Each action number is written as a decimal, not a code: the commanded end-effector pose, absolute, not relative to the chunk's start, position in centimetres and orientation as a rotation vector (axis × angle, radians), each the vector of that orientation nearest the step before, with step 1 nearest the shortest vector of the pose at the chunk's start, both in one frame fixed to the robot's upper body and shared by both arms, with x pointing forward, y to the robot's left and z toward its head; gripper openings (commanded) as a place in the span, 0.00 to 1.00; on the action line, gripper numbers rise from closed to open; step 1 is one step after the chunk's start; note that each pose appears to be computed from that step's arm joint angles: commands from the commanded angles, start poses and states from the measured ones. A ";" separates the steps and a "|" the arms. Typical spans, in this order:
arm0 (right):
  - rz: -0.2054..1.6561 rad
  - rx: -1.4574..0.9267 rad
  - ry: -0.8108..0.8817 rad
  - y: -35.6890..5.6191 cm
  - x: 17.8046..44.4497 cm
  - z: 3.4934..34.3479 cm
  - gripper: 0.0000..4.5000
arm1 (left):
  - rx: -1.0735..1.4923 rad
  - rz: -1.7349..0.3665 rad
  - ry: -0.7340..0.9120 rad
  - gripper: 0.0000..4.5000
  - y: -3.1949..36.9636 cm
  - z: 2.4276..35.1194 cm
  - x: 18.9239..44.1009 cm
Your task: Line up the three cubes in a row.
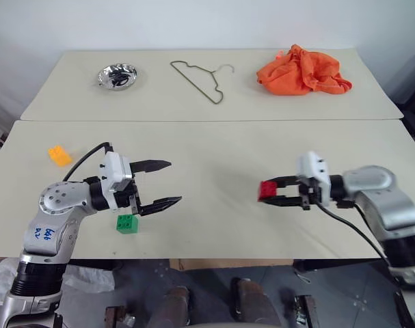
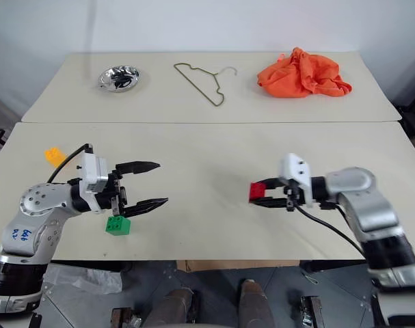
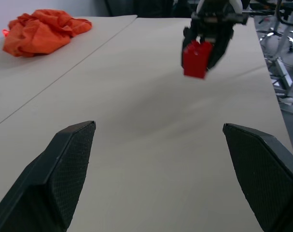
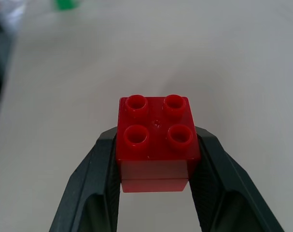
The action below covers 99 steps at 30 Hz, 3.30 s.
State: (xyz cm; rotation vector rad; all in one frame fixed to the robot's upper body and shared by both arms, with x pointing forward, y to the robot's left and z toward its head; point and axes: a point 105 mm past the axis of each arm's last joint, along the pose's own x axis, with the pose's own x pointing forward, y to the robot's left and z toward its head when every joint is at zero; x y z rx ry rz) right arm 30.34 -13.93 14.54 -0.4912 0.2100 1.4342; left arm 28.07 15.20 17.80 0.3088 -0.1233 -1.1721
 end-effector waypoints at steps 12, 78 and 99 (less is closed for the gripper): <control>1.534 -0.542 0.174 -11.9 30.9 11.6 0.34 | 0.344 -1.102 -0.141 1.00 16.2 18.7 26.6; 1.414 -0.479 -0.105 -23.1 26.1 14.1 0.99 | 0.284 -0.908 0.136 1.00 26.9 11.0 22.6; 1.321 -0.483 -0.050 -24.4 24.7 14.2 1.00 | 0.332 -1.245 0.137 0.33 21.9 13.0 26.0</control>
